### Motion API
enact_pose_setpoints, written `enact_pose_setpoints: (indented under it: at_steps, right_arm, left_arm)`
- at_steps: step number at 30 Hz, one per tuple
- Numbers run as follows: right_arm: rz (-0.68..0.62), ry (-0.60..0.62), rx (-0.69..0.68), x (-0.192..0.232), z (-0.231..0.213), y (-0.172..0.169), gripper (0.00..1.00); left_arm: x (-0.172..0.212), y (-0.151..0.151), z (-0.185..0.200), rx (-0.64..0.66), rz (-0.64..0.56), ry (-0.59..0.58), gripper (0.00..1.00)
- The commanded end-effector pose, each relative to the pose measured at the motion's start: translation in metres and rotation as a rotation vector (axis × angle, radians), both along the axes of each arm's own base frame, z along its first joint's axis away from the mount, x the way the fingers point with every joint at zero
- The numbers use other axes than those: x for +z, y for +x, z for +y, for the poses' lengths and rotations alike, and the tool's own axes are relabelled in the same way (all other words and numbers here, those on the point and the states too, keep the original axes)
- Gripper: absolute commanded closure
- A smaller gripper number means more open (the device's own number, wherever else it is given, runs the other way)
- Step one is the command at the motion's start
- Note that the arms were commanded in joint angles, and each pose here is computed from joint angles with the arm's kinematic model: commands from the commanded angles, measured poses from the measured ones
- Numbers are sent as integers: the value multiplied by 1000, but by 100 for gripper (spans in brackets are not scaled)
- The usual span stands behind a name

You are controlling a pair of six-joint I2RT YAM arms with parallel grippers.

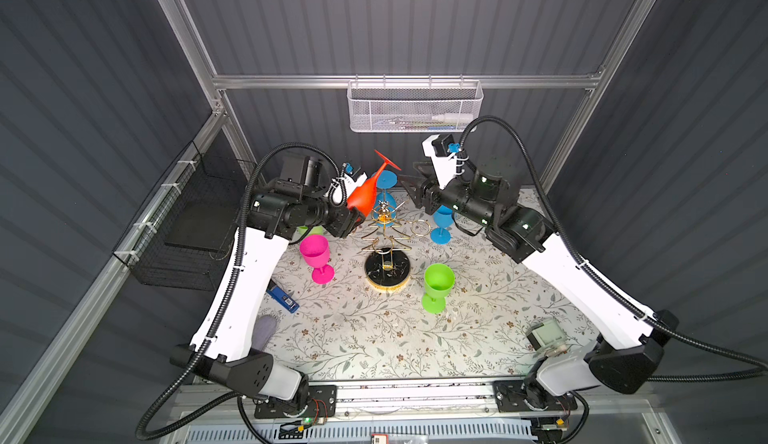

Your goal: Take the wine glass off the wine glass rack

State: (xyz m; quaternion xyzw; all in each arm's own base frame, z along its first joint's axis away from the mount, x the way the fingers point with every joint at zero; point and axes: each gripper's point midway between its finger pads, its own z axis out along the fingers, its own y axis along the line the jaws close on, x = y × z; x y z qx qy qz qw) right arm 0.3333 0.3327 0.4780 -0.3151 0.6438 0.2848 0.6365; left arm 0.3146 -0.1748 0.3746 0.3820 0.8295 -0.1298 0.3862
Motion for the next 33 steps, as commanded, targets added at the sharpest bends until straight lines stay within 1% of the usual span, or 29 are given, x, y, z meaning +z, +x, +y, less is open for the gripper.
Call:
enact_pose_setpoints:
  at_steps: [1,9,23,24,29,33]
  right_arm:
    - [-53,28,41,20,8,-3,48]
    - [-52,22,48,14,18,7,52]
    - [-53,10,52,8,29,18,73]
    - [-51,7,54,7,29,18,75]
    - [-48,-2,63,4,32,19,80]
    - [-40,-12,71,1,34,19,89]
  left_arm:
    - [6,-9,-5,-22,19,-25,47]
    - [9,-14,-8,-50,20,-43,47]
    - [15,-23,-9,-84,-9,-53,47]
    - [17,-26,-13,-107,-7,-74,47]
    - [26,-34,-15,-141,-35,-97,47]
    - [31,-38,-17,-159,-62,-112,47]
